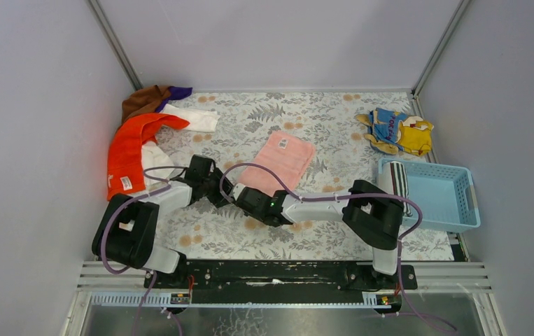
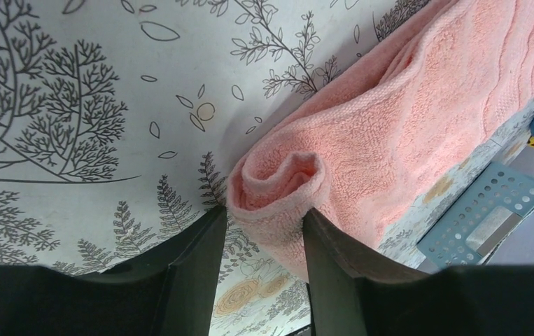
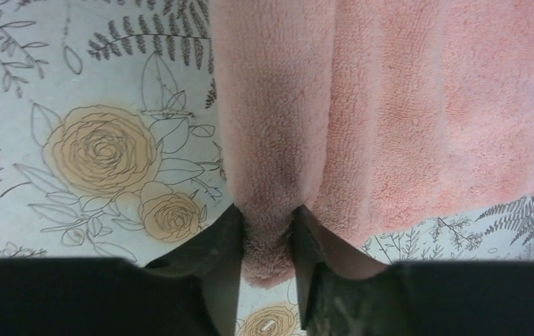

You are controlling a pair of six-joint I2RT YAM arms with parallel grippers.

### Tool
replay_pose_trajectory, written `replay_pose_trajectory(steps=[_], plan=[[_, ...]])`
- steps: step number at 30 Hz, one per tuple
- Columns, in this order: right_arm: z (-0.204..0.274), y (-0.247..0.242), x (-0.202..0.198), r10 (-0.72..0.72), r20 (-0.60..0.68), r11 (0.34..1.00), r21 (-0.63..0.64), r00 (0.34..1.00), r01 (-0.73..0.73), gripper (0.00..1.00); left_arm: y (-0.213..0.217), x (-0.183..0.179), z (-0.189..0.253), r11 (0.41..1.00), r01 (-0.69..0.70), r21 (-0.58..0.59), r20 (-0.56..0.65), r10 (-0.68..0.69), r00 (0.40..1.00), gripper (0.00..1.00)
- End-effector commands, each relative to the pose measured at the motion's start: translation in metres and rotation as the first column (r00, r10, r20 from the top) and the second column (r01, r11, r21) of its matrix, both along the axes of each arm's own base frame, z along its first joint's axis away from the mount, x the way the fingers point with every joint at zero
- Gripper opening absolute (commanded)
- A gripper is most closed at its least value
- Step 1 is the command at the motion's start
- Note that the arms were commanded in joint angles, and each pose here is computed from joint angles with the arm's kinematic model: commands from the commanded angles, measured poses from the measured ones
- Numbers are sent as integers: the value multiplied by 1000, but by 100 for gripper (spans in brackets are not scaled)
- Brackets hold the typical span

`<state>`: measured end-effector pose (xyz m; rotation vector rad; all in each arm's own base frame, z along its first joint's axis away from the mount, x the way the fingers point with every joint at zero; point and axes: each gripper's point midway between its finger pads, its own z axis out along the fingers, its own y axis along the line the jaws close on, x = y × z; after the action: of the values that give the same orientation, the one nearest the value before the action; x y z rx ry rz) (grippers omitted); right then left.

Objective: Roll the towels
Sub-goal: Roll the towel at the center of the board.

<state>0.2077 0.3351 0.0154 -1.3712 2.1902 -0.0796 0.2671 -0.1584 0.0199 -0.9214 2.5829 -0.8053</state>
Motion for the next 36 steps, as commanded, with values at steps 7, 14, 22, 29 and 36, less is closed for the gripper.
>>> replay_pose_trajectory(steps=[7, 14, 22, 29, 36], plan=[[-27, 3, -69, 107, -377, 994, 49, 920, -96, 5, 49, -43, -28, 962, 8, 273, -135, 30, 990, 47], [9, 46, -96, 202, -554, 957, 289, 808, -41, 0, 56, -50, -6, 959, -12, 284, -81, 37, 996, 52], [34, 47, -78, 217, -748, 830, 480, 627, 286, 0, 54, -44, 39, 966, -27, 255, 27, 21, 999, 67], [42, 46, -76, 302, -850, 726, 499, 432, 474, 0, 47, -48, 59, 977, -9, 212, 62, -4, 998, 70], [39, 34, -57, 324, -890, 610, 455, 320, 648, 0, 30, -46, 53, 983, 36, 180, 48, -45, 998, 70]])
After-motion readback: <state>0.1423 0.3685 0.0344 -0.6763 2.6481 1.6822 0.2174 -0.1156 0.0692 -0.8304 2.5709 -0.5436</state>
